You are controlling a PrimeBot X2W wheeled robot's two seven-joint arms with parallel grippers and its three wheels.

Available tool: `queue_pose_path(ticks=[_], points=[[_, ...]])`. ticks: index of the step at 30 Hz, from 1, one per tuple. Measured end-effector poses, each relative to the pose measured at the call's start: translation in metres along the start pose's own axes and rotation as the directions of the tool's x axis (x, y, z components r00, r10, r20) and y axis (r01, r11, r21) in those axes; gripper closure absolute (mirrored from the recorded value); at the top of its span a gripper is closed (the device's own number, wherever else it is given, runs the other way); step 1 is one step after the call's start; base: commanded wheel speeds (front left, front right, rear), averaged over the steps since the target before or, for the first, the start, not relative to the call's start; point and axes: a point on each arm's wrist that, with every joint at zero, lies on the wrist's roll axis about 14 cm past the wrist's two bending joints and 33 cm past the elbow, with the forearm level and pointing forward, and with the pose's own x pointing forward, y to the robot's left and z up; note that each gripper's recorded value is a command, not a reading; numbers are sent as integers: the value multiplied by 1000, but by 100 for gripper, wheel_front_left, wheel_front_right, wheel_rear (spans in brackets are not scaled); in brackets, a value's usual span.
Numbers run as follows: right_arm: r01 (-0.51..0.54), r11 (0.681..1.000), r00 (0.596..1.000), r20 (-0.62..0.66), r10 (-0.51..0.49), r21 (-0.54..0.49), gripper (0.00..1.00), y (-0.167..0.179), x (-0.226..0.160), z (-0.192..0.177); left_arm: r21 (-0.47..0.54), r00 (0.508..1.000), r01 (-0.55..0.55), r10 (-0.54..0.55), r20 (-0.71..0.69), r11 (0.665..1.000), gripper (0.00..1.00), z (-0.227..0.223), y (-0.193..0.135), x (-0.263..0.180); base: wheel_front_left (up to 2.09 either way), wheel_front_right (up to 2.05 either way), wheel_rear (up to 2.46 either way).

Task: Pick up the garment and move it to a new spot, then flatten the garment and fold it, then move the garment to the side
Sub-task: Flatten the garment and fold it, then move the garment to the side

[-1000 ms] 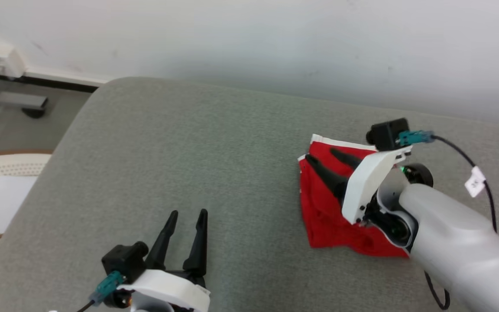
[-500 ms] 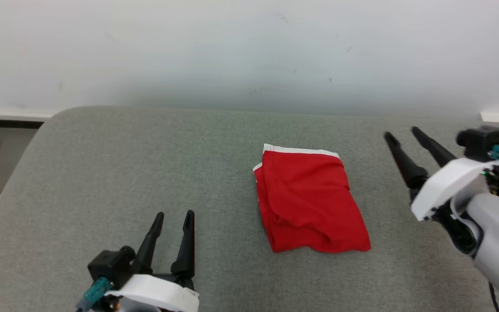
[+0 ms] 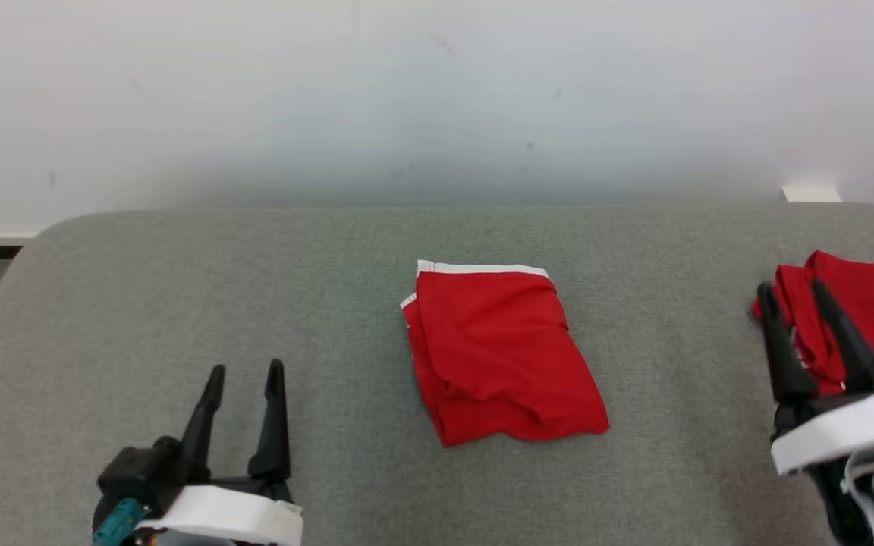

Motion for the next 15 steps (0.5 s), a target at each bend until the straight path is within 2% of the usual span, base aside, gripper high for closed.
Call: queue_pose_path(ticks=[8,15], points=[[49,999,998,47,-49,0,0,10,-49,-7,37,1000,-1,1,-13,999,0,-5,5,1,0,0,0],[81,996,996,19,-82,21,0,15,-66,-24,45,999,6,-4,-48,999,0,-17,5,-1,0,0,0]])
